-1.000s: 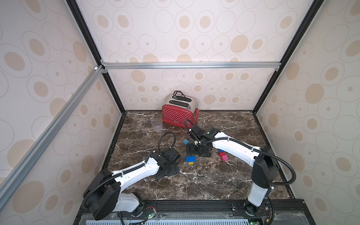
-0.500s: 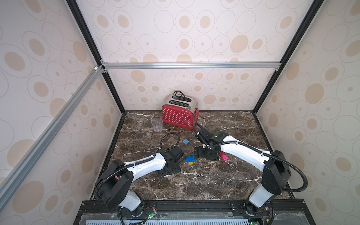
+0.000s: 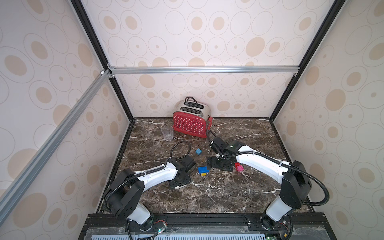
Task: Assemble a carrot with lego
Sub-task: Pick up the lego brick from the center of the board.
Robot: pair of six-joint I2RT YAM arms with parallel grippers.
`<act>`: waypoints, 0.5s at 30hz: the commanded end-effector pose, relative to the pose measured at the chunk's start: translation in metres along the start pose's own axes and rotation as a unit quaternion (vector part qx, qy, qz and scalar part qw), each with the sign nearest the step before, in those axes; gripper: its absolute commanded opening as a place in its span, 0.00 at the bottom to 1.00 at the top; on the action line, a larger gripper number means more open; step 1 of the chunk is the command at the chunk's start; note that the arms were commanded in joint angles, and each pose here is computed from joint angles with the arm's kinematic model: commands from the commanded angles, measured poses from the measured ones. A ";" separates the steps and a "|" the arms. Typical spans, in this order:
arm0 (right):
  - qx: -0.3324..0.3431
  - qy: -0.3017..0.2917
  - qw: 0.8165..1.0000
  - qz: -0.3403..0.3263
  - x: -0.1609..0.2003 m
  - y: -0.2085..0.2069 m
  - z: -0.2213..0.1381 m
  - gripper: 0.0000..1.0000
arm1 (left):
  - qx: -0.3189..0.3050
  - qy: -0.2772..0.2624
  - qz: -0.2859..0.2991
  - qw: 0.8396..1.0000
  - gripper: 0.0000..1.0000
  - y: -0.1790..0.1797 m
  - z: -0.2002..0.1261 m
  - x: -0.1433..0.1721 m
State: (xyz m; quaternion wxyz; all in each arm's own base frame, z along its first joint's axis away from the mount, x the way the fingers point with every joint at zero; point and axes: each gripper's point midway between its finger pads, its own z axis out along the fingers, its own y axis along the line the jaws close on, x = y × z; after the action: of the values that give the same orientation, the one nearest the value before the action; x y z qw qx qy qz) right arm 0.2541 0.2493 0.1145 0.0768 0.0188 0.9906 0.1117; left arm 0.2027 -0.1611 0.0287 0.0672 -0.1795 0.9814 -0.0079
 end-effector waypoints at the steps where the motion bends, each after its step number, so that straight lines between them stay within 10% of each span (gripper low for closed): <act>1: -0.005 -0.005 1.000 0.002 0.001 -0.003 -0.006 0.99 | -0.014 -0.001 0.001 1.000 0.76 0.007 0.001 -0.002; 15: -0.009 -0.010 1.000 0.006 0.001 -0.006 -0.008 0.99 | -0.023 0.012 0.010 1.000 0.68 0.009 0.007 0.002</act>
State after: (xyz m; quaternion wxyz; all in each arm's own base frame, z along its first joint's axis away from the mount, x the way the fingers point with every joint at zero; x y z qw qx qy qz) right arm 0.2542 0.2490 0.1164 0.0839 0.0197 0.9889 0.1209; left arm 0.2011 -0.1601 0.0237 0.0570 -0.1750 0.9829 -0.0039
